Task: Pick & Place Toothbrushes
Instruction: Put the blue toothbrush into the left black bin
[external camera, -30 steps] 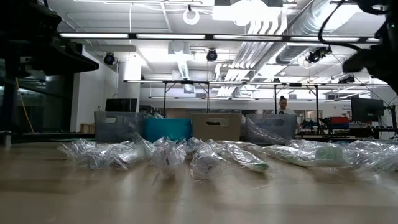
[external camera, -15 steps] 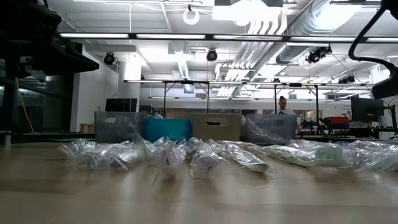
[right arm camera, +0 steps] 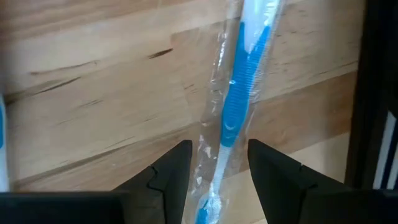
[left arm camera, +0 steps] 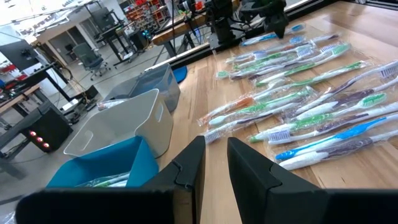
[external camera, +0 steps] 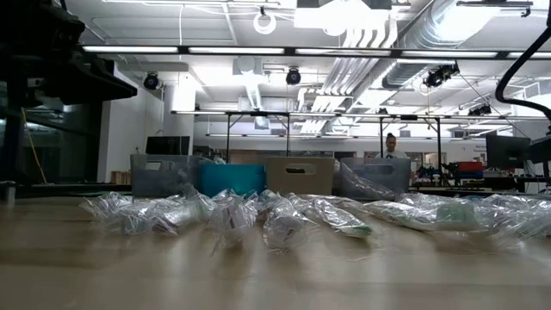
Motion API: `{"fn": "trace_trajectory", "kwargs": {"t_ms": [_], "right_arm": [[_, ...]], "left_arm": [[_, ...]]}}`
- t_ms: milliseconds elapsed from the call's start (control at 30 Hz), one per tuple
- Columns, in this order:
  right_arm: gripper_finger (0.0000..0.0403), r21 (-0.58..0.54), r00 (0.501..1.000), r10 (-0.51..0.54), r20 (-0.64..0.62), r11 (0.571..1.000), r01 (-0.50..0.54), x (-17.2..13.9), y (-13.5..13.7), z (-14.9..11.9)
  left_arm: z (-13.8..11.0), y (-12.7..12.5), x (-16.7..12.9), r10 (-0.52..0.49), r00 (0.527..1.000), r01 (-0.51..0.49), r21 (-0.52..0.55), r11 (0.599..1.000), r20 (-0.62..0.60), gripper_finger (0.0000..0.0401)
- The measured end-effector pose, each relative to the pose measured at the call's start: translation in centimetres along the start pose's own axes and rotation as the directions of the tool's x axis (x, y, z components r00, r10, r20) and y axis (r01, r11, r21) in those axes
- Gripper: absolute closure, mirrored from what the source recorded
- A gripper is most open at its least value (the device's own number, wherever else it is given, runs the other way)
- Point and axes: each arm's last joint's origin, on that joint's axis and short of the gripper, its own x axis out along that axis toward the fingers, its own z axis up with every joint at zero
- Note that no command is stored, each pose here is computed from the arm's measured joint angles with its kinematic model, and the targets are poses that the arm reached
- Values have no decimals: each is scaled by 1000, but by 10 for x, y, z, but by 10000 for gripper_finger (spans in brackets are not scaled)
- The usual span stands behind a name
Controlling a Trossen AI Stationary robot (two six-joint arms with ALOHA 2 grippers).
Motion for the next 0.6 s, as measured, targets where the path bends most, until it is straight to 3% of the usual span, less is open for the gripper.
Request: {"fn": "trace_trajectory", "kwargs": {"t_ms": [233, 533, 600], "right_arm": [[260, -39, 1000, 0, 10, 999, 0, 2, -1, 1], [382, -126, 998, 46, 39, 991, -41, 4, -4, -2], [390, -159, 998, 50, 43, 986, -42, 4, -5, -3]], "left_arm": [[0, 0, 0, 0, 1000, 0, 0, 1000, 1, 336], [0, 0, 0, 1, 1000, -1, 0, 1000, 0, 336], [0, 0, 0, 1, 1000, -1, 0, 1000, 0, 336]]}}
